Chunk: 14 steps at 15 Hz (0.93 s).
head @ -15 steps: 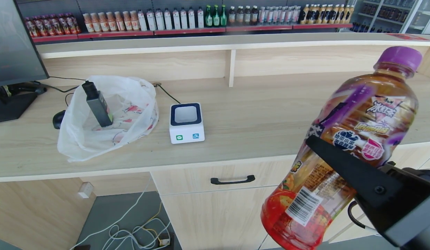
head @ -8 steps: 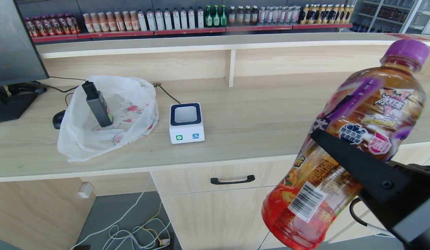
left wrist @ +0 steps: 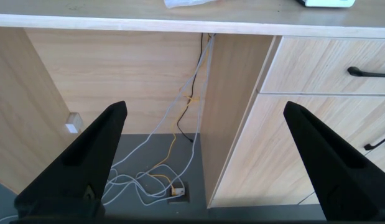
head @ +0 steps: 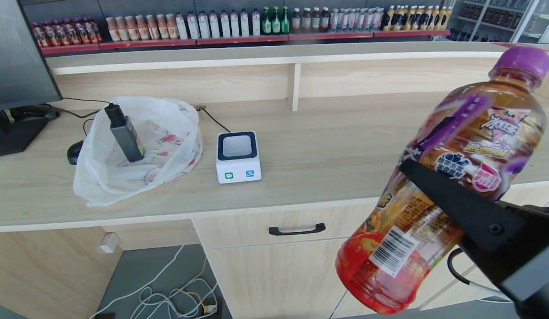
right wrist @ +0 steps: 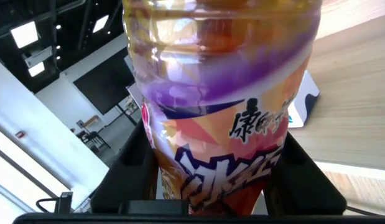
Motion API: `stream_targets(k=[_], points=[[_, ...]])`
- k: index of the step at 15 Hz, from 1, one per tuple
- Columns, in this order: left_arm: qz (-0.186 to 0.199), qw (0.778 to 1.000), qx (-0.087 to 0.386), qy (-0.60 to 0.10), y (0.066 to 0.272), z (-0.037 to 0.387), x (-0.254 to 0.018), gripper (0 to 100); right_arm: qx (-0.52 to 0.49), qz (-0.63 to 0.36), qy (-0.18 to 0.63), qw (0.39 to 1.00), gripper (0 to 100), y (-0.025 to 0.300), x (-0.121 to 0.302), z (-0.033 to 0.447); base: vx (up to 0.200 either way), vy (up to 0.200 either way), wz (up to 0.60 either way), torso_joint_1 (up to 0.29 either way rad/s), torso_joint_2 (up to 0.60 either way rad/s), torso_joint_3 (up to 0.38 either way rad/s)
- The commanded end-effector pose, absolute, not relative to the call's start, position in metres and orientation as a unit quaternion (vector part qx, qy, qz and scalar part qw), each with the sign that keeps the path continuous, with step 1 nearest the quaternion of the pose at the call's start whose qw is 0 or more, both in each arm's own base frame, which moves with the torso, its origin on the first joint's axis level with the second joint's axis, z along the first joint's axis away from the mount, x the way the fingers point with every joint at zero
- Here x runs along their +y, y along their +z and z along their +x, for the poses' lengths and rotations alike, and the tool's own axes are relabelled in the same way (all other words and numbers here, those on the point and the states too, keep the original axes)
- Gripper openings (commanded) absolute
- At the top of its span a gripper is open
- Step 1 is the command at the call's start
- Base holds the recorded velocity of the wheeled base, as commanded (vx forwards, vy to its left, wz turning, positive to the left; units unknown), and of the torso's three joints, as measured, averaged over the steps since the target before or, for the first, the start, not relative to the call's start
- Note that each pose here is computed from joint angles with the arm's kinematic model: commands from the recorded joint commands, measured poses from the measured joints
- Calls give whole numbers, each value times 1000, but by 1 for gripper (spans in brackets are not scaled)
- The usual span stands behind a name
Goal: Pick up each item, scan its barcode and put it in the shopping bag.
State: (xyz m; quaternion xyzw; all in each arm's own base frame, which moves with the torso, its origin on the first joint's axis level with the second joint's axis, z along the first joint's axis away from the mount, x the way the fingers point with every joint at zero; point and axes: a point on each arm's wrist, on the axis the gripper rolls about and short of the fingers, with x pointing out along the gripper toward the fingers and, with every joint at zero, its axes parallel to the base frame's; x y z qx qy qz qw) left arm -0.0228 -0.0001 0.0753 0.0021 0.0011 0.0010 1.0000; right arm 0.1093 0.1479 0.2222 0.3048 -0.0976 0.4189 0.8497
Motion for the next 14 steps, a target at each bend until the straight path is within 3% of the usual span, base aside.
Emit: stream_targets(k=[1,7,14], points=[[2,1000,1,1,75,-23,0,100,-96,303,418,851,0,221,149,111,0,0,0,0,0,0],[4,1000,1,0,75,-23,0,100,-95,290,418,856,0,221,159,118,0,0,0,0,0,0],[3,1000,1,0,75,-23,0,100,-126,77,345,927,0,201,157,142,0,0,0,0,0,0]])
